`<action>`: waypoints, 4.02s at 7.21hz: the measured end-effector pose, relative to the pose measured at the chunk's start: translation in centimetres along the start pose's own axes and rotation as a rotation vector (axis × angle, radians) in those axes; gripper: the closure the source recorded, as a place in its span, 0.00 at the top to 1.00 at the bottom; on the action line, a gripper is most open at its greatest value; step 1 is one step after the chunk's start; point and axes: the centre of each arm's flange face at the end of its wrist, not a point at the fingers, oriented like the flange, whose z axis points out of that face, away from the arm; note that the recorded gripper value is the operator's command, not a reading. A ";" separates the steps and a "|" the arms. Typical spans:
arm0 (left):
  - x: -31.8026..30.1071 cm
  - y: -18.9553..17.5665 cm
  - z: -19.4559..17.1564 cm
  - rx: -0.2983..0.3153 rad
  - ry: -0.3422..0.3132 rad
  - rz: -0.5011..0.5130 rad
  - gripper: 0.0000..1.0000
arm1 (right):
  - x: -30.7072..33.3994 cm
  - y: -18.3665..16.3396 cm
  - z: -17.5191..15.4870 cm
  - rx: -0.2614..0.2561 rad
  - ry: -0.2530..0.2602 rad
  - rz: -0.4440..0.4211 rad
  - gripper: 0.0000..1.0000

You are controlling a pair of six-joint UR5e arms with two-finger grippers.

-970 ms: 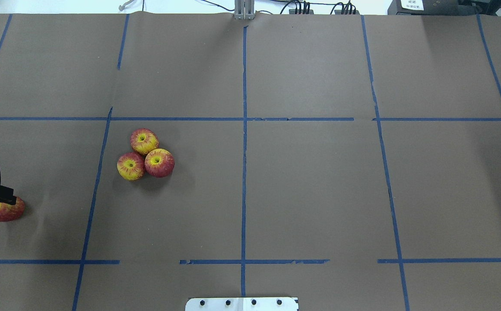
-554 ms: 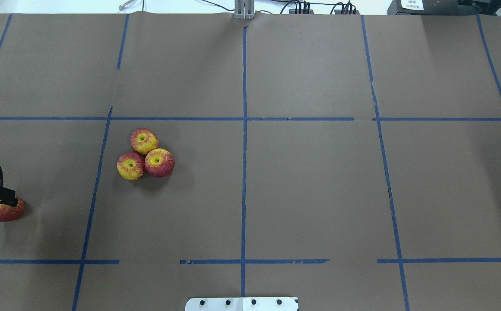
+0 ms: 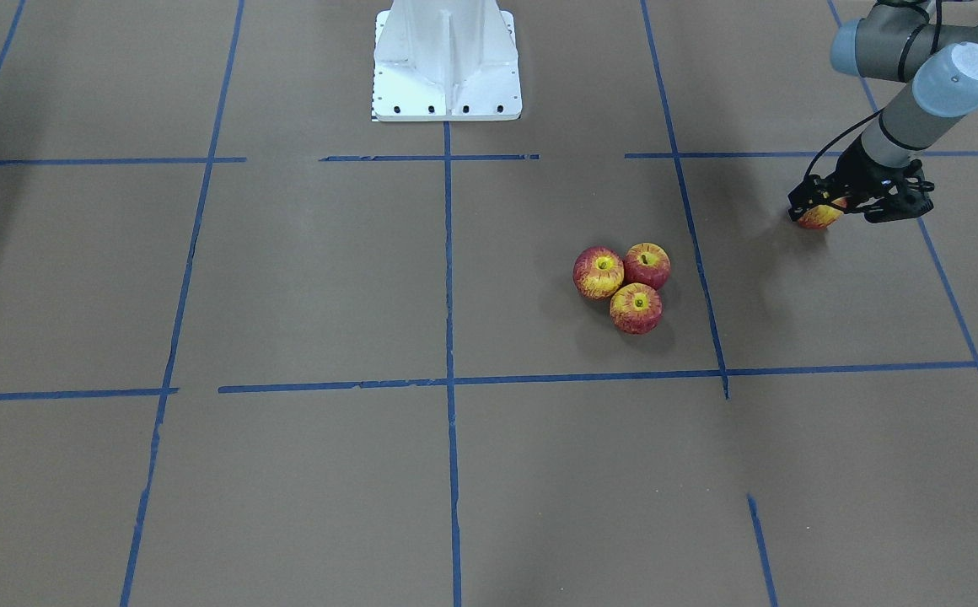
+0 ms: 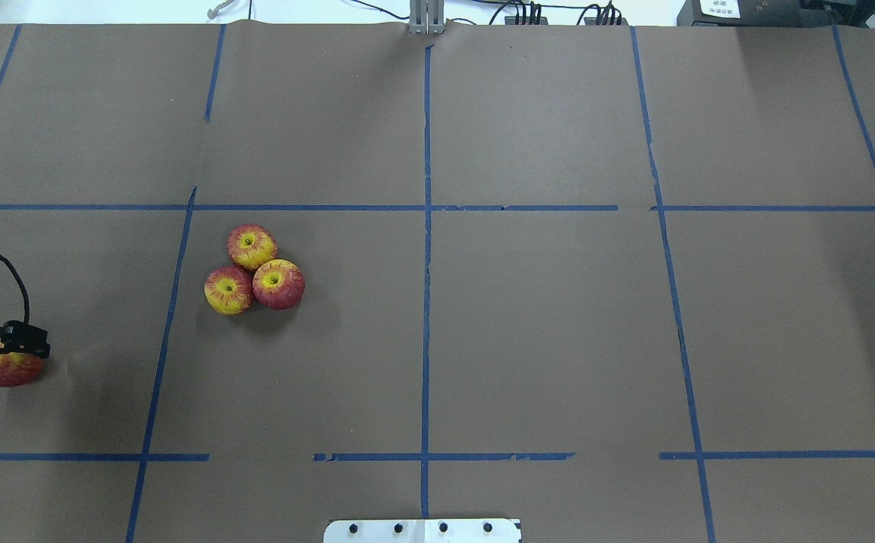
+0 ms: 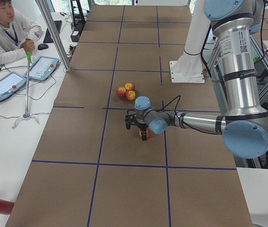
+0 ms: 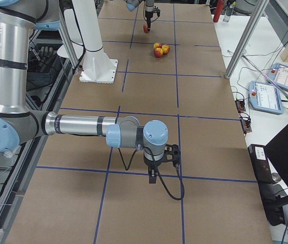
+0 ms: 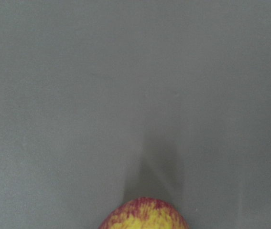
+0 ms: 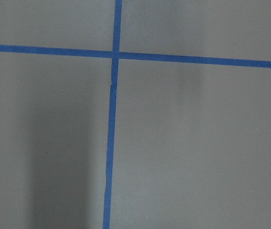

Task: Stack apples
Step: 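Lower the left gripper onto the lone red-yellow apple and close it, then lift the apple with the left gripper and carry it over the three-apple cluster, then lower the held apple onto the cluster and open the left gripper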

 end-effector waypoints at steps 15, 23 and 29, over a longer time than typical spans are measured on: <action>30.0 -8.0 -12.7 -0.057 0.024 -0.215 0.00 | 0.0 0.0 0.0 0.000 0.000 0.000 1.00; 34.6 -8.7 -7.6 -0.098 0.017 -0.165 0.03 | 0.0 0.0 0.0 0.000 0.000 0.000 1.00; 34.9 -9.0 -7.2 -0.064 -0.002 -0.159 0.39 | 0.0 0.0 0.0 0.000 0.000 0.000 1.00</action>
